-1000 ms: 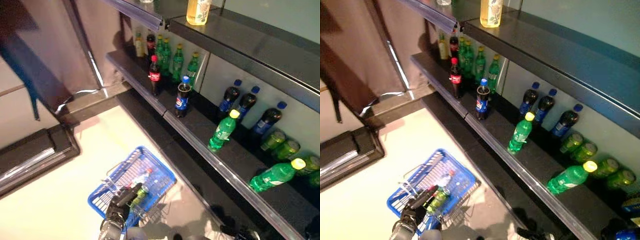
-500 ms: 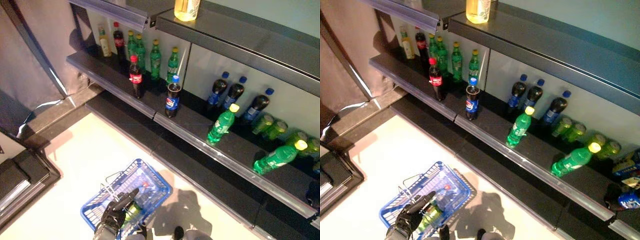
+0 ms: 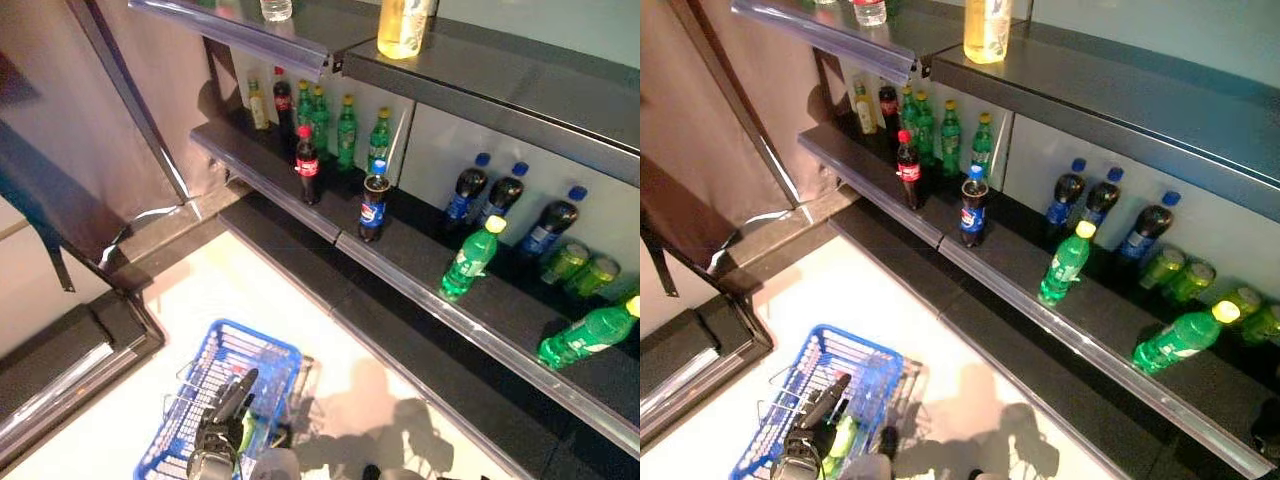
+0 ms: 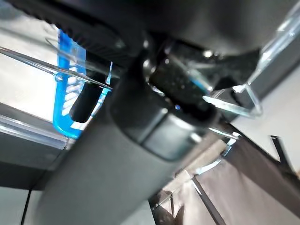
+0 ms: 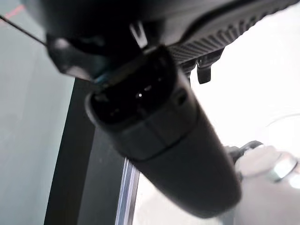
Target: Pick up the drink and place into the basket.
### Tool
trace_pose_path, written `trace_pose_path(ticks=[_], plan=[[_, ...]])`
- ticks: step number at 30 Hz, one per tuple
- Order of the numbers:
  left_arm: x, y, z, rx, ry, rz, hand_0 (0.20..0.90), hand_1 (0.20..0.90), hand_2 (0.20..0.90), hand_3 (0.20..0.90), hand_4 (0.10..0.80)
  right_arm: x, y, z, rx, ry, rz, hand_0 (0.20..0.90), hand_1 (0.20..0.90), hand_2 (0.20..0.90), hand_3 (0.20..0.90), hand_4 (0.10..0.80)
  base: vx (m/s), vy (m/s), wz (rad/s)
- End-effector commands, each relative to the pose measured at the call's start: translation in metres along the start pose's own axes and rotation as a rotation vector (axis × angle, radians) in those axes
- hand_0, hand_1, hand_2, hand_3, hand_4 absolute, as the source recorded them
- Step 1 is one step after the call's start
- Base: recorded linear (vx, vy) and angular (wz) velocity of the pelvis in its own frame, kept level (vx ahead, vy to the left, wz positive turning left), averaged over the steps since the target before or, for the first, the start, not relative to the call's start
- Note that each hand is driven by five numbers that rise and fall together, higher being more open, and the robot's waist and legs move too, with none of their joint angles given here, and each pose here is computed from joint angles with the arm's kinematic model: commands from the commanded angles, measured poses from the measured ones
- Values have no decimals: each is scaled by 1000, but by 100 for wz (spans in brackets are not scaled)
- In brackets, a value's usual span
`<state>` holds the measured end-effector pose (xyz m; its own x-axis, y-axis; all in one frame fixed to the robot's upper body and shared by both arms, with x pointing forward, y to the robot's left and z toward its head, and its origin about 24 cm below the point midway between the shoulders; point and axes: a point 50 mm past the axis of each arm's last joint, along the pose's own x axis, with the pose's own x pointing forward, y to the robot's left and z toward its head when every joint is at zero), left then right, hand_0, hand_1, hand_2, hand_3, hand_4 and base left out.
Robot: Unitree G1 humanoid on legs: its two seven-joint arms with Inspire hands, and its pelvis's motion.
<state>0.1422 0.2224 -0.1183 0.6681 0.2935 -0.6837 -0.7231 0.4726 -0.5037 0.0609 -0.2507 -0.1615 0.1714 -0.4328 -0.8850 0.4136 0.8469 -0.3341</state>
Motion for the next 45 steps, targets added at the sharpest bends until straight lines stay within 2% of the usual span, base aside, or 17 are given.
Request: trace_pose_path(ticks=[1, 5, 10, 13, 21, 25, 29, 33, 37, 42, 43, 45], plan=[[-2, -85, 36, 34, -182, -439, 300, 300, 300, 200, 100, 1, -14, -9, -2, 2, -41, 900, 900, 900, 900, 800, 226, 404, -38], [-1, -80, 40, 119, -166, -436, 300, 300, 300, 200, 100, -2, -9, -15, 28, -17, -20, 900, 900, 900, 900, 800, 288, 446, -33], [-4, -59, 58, 99, -231, -377, 300, 300, 300, 200, 100, -7, 16, 0, -89, -125, 58, 900, 900, 900, 900, 800, 169, 267, -67], [-3, -63, 58, 124, -228, -385, 300, 300, 300, 200, 100, -10, 26, 9, -113, -154, 74, 900, 900, 900, 900, 800, 106, 42, -89], [-6, -62, 52, 122, -233, -361, 300, 300, 300, 200, 100, -23, 49, 27, -346, -325, 192, 900, 900, 900, 900, 800, 71, -136, 12], [-11, -61, 49, 93, -235, -355, 300, 300, 300, 200, 100, -52, 69, 72, -573, -574, 329, 900, 900, 900, 900, 800, -69, -292, 1], [-11, -50, 35, 69, -185, -338, 300, 300, 300, 200, 100, -79, 70, 107, -669, -777, 405, 900, 900, 900, 900, 800, -24, -126, 3], [-10, -46, 24, 106, -155, -343, 300, 300, 300, 200, 100, -100, 67, 126, -669, -928, 461, 900, 900, 900, 900, 800, 92, 121, -1], [-8, -57, 34, 209, -169, -368, 300, 300, 300, 200, 100, -126, 63, 139, -669, -1081, 492, 900, 900, 900, 900, 800, 116, 113, -12], [-11, -45, 47, 225, -177, -339, 300, 300, 300, 200, 100, -158, 57, 155, -676, -1265, 516, 900, 900, 900, 900, 800, 138, 15, -8], [-12, -41, 49, 236, -172, -334, 300, 300, 300, 200, 100, -179, 55, 169, -651, -1379, 514, 900, 900, 900, 900, 800, 107, -71, -6], [-14, -40, 48, 243, -165, -331, 300, 300, 300, 200, 100, -197, 53, 182, -603, -1474, 513, 900, 900, 900, 900, 800, 90, -81, 1]])
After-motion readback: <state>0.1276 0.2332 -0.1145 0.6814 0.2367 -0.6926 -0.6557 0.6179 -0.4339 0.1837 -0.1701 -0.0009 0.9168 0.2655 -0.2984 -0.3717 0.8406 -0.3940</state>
